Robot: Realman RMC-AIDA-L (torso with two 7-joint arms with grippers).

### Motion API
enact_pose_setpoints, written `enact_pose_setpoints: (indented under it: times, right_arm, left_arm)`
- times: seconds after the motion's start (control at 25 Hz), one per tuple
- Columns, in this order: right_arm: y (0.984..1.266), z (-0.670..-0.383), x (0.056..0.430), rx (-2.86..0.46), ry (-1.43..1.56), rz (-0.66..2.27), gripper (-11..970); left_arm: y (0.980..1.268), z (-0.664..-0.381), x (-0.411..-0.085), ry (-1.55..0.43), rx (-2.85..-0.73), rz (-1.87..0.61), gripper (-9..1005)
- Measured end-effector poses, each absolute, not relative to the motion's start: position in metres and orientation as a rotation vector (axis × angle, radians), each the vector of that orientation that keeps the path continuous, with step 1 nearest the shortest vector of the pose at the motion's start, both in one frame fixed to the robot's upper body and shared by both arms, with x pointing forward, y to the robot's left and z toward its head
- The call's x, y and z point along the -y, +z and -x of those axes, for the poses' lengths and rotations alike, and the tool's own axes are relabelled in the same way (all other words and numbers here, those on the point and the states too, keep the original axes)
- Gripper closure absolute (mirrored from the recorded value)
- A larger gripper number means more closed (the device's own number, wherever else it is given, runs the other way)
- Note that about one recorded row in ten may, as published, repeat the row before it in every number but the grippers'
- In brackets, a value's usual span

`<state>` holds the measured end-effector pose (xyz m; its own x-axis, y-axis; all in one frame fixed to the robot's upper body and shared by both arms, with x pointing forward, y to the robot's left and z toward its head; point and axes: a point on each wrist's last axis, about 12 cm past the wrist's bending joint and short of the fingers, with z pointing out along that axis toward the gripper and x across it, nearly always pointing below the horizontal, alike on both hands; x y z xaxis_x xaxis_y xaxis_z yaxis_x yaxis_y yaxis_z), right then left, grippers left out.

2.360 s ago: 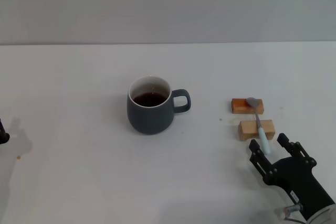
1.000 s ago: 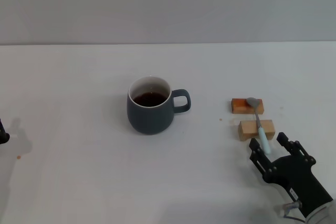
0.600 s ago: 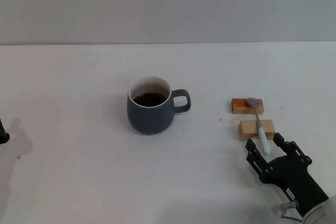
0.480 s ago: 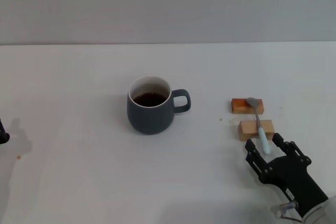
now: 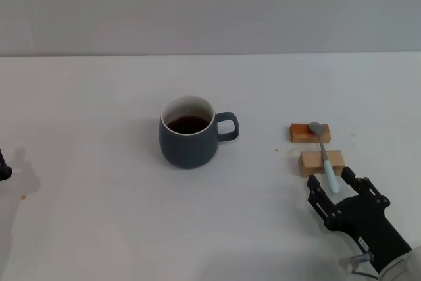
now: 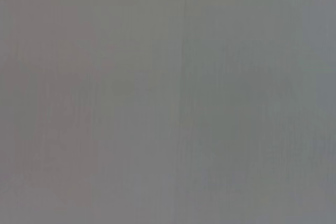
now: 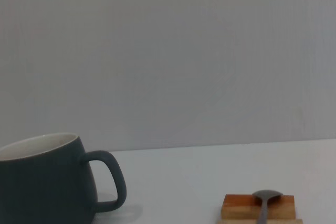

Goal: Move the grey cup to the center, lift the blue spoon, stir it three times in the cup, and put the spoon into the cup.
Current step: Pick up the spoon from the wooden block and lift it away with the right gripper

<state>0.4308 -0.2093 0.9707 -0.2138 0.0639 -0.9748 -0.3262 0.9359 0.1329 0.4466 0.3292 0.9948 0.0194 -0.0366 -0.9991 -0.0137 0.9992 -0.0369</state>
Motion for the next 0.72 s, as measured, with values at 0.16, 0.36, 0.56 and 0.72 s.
enact_pose_setpoints:
  times: [0.16,0.36,0.56,0.72]
  right_arm:
    - [0.9710,-0.4299,0.2086,-1.752,0.365,0.193,308]
    - [0.9712,-0.4299,0.2077,-1.751,0.367,0.198,316]
    - [0.9714,-0.4298,0.2078,-1.750,0.365,0.196,324]
    - [0.9714,-0.4298,0.2081,-1.749,0.363,0.193,331]
  left_arm:
    - [0.9946,-0.4461,-0.3294,-0.017,-1.552,0.040,998]
    - [0.9945,-0.4460,-0.3295,-0.017,-1.553,0.041,998]
    - [0.9946,-0.4460,-0.3294,-0.017,-1.553,0.041,998]
    - [0.9944,-0.4456,-0.3296,-0.016,-1.553,0.041,998]
